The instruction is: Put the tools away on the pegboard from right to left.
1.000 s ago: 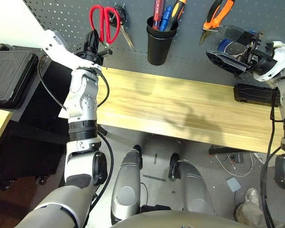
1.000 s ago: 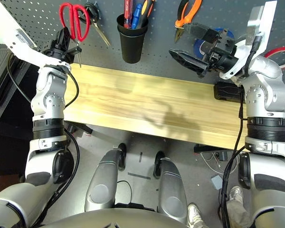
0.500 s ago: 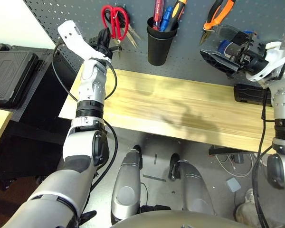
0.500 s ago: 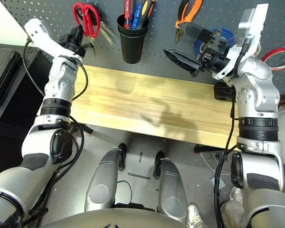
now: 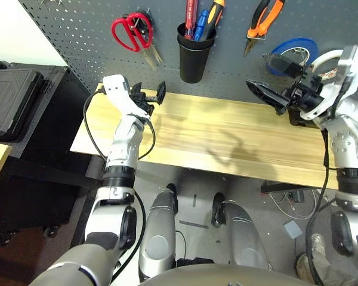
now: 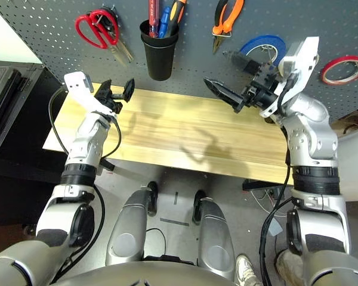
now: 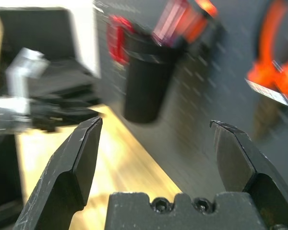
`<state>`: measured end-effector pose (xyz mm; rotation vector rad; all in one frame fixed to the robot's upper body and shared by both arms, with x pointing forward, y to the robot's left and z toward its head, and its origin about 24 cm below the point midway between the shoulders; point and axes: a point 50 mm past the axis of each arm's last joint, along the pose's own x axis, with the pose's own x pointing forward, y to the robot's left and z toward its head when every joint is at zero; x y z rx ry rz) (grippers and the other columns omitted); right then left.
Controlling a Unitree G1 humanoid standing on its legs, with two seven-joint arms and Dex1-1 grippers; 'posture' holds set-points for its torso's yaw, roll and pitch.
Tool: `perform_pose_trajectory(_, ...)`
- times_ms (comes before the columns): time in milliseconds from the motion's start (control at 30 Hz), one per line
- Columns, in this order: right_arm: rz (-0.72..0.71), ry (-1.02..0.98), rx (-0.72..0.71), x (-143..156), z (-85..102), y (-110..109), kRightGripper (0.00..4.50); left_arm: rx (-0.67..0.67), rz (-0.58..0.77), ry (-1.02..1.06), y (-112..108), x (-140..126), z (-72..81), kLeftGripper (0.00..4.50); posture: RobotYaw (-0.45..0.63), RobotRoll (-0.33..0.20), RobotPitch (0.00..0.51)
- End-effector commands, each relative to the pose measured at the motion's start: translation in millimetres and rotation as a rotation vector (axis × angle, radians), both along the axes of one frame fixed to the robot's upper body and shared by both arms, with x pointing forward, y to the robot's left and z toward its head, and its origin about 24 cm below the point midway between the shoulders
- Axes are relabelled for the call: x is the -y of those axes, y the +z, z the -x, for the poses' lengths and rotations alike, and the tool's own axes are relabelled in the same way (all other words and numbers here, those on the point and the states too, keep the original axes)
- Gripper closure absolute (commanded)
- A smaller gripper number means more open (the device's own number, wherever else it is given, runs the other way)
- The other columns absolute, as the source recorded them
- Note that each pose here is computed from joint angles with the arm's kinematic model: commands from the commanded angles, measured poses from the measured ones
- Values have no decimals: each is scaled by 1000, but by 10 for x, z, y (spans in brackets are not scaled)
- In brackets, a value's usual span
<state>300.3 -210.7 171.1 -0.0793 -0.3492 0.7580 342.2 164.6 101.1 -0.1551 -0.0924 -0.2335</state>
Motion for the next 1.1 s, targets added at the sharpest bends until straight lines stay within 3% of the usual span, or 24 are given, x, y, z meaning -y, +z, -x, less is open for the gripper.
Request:
perform_pose_trajectory(33,-6,-209,-22,156,-38,-220,0,-31,-52,-9,-112,-15,83,15,134,0,241)
perform_pose_trajectory(233,-17,-549,-49,422,-77,-536,0,-35,-80,58,-189,-168,116,15,129,0,241)
perform_pose_trajectory(533,-91,-1029,-43,893,-50,-747,0,6,-94,179,-223,-411,113,15,112,0,245)
perform_pose_trajectory(833,-114,-1256,-54,1171,49,-878,0,12,-115,202,-241,-563,94,15,118,0,246)
perform_pose_trajectory(1100,-138,-1320,-73,1221,62,-961,0,28,-136,186,-209,-600,71,15,133,0,244)
